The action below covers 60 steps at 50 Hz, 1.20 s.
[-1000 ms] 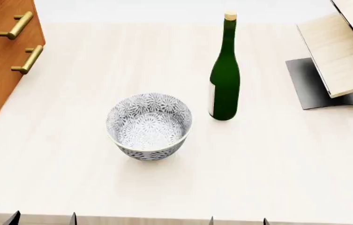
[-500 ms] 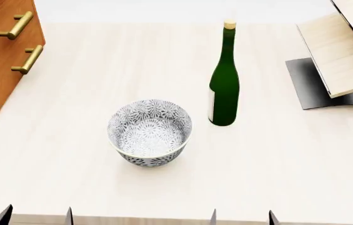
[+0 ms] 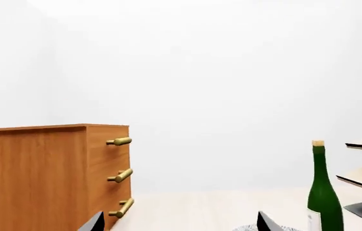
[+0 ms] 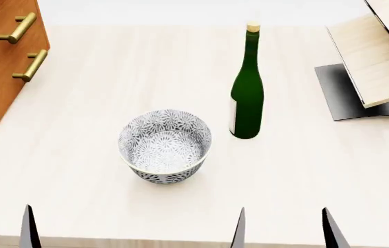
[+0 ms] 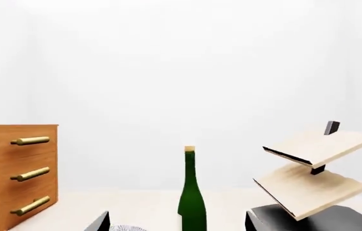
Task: Put the wine bottle on the wine rack.
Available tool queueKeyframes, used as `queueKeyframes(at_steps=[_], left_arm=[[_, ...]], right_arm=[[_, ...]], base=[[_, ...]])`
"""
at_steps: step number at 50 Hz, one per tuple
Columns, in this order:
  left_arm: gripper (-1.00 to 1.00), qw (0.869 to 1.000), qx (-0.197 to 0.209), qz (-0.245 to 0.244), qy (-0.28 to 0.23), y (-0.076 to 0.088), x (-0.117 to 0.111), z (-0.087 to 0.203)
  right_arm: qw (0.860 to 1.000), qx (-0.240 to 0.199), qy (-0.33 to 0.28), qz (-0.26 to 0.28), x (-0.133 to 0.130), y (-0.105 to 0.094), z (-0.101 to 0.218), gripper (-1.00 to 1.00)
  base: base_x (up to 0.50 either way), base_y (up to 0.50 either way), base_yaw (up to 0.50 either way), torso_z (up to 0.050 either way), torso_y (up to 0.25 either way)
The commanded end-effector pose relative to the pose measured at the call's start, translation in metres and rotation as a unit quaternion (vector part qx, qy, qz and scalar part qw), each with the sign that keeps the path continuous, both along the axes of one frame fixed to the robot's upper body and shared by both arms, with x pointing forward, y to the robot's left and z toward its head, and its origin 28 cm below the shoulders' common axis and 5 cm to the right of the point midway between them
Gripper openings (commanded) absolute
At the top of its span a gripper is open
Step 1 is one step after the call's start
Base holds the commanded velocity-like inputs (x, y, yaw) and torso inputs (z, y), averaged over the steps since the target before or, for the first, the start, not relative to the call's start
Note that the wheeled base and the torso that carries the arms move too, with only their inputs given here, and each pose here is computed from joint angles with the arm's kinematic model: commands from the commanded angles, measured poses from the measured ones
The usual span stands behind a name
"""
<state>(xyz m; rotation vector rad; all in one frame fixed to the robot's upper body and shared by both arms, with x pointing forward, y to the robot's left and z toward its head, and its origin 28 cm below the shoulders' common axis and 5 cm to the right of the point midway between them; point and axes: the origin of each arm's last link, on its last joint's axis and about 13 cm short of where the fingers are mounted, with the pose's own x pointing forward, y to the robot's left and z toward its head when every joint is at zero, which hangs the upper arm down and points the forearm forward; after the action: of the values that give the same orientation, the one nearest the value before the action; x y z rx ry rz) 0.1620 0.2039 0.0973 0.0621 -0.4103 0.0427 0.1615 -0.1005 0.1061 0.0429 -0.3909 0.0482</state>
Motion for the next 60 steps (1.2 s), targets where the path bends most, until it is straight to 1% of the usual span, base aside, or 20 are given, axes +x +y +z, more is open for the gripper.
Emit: queueKeyframes(at_steps=[1, 5, 9, 15, 25, 26, 41, 60], left_arm=[[1.00, 0.998, -0.008, 0.003, -0.067, 0.0002, -0.0167, 0.0195], [1.00, 0.996, -0.008, 0.003, -0.086, 0.0004, -0.0204, 0.0228], [1.00, 0.995, -0.008, 0.002, -0.102, 0.0003, -0.0227, 0.0238], [1.00, 0.994, -0.007, 0.001, -0.105, -0.0003, -0.0225, 0.0239], [1.00, 0.994, -0.005, 0.004, -0.107, -0.0006, -0.0233, 0.0251], [1.00, 0.994, -0.004, 0.004, -0.107, -0.0006, -0.0231, 0.0248], [1.00, 0.994, -0.004, 0.003, -0.106, -0.0007, -0.0224, 0.0231], [1.00, 0.995, -0.004, 0.004, -0.098, -0.0011, -0.0207, 0.0203]], right_arm=[[0.997, 0.004, -0.075, 0.001, -0.0167, -0.0003, 0.0201, 1.00], [0.994, 0.002, -0.108, -0.003, -0.0188, 0.0003, 0.0216, 1.00], [0.993, 0.002, -0.122, -0.005, -0.0202, 0.0008, 0.0223, 1.00], [0.991, 0.008, -0.133, -0.006, -0.0207, 0.0006, 0.0229, 1.00], [0.991, 0.011, -0.131, -0.002, -0.0215, 0.0007, 0.0236, 1.00], [0.992, 0.006, -0.128, -0.001, -0.0210, 0.0010, 0.0222, 1.00], [0.992, 0.007, -0.124, 0.003, -0.0208, 0.0014, 0.0216, 1.00], [0.994, -0.002, -0.111, 0.003, -0.0181, 0.0027, 0.0167, 1.00]], base=[[0.00, 0.00, 0.00, 0.000, 0.000], [0.00, 0.00, 0.00, 0.000, 0.000], [0.00, 0.00, 0.00, 0.000, 0.000], [0.00, 0.00, 0.00, 0.000, 0.000], [0.00, 0.00, 0.00, 0.000, 0.000], [0.10, 0.00, 0.00, 0.000, 0.000], [0.16, 0.00, 0.00, 0.000, 0.000], [0.16, 0.00, 0.00, 0.000, 0.000]])
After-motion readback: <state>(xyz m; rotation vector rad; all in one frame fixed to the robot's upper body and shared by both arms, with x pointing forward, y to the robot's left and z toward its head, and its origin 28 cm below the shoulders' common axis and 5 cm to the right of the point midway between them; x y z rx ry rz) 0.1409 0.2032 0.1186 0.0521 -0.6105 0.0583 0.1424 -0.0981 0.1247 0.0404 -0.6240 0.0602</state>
